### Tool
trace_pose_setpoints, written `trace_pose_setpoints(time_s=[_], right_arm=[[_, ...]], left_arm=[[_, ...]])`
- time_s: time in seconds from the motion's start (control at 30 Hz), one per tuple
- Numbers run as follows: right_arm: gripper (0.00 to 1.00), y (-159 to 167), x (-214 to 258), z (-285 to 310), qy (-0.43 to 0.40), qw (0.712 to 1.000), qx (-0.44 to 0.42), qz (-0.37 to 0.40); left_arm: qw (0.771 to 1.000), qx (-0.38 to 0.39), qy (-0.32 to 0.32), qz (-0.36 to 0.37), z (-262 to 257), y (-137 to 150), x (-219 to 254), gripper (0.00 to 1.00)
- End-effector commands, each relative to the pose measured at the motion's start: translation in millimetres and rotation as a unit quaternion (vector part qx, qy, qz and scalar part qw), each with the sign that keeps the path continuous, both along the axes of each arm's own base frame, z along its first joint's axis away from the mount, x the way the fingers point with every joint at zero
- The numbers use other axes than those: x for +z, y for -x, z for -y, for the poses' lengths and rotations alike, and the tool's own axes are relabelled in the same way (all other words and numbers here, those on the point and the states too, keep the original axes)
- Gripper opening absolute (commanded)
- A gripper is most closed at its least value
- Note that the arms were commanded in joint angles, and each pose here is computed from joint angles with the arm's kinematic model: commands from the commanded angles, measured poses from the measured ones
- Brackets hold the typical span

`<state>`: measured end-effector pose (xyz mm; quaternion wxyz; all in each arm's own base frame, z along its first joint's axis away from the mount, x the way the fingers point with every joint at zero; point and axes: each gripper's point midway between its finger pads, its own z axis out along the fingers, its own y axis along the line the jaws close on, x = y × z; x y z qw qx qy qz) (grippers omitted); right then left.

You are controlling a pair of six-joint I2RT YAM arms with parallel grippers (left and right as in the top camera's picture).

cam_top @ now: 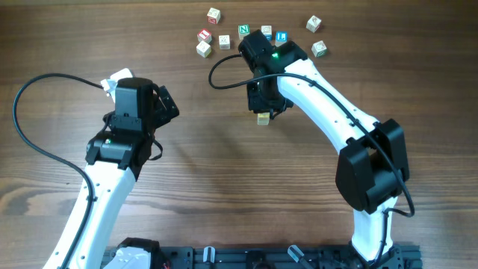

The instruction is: Form a tower

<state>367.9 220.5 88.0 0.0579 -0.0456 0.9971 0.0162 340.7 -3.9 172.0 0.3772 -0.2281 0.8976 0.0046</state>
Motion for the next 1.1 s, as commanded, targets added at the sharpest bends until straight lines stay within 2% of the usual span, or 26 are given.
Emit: trace_pose_setpoints(time_s=[0.0,0.37,1.07], right_arm=[[0.11,-9.1,7.4,1.4,0.0,1.0,-0.005,0.018],[0.13,-2.1,4.0,0.5,-0.013,0.999,-0.05,-0.002],[0.14,3.8,-17.0,-0.3,-0.009,0.998,-0.05,-0.029]], left_arm=[[1.0,0.005,0.006,0.007,-1.4,-1.0,4.1,1.0],[1.0,0.005,0.006,0.007,-1.4,-1.0,4.1,1.0],[1.0,0.005,0.006,0.007,-1.4,-1.0,4.1,1.0]])
